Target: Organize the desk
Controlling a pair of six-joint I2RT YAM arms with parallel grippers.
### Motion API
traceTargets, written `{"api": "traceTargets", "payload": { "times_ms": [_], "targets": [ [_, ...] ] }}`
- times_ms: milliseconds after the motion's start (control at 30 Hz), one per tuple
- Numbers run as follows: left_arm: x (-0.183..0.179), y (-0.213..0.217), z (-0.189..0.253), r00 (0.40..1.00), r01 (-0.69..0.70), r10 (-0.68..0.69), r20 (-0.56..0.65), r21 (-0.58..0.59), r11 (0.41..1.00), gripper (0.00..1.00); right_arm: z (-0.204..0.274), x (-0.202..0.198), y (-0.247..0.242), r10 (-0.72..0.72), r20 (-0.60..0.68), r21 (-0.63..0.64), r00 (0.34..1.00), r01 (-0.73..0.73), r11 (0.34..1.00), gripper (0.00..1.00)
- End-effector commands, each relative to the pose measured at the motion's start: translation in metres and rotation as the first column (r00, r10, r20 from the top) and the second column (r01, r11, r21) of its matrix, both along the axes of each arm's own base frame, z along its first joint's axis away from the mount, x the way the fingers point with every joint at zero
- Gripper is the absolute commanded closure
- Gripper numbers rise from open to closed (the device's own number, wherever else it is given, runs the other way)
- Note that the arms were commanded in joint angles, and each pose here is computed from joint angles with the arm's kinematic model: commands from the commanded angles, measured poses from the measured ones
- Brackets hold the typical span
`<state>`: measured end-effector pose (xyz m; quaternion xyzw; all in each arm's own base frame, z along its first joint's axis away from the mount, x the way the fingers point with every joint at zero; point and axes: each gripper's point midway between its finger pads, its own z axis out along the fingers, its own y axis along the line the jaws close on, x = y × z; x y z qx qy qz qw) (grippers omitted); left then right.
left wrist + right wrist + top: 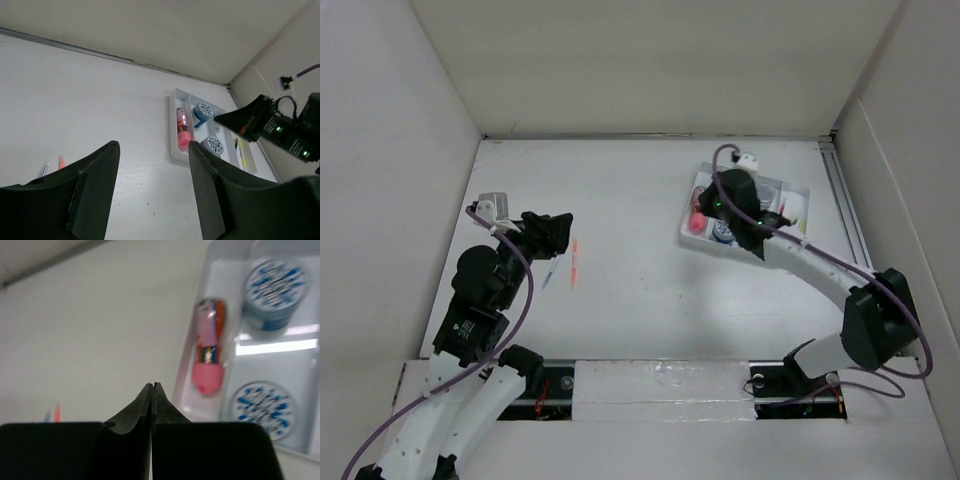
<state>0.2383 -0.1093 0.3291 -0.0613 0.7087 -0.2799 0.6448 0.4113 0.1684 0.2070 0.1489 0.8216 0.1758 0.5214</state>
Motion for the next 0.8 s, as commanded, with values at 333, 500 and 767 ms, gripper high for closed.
{"api": "traceTargets", "payload": {
  "times_ms": [333, 500, 767],
  "targets": [
    [-0.006, 0.044, 0.025, 0.973, -0.225, 0.229, 0.020, -0.115, 0.968, 0.49, -0.100, -0.114, 0.294, 0.346, -0.127, -0.218, 0.930, -0.366, 0.905, 0.74],
    [-0.007, 0.044, 0.028, 0.973, -0.223, 0.228, 0.030, -0.118, 0.968, 0.49, -0.096, -0.116, 0.330, 0.390, -0.113, -0.236, 0.914, -0.406, 0.883, 0.46],
    [-0.008, 0.044, 0.028, 0.974, -0.218, 0.223, 0.031, -0.117, 0.969, 0.50, -0.121, -0.100, 0.349, 0.370, -0.127, -0.315, 0.920, -0.391, 0.865, 0.41]
  ]
}}
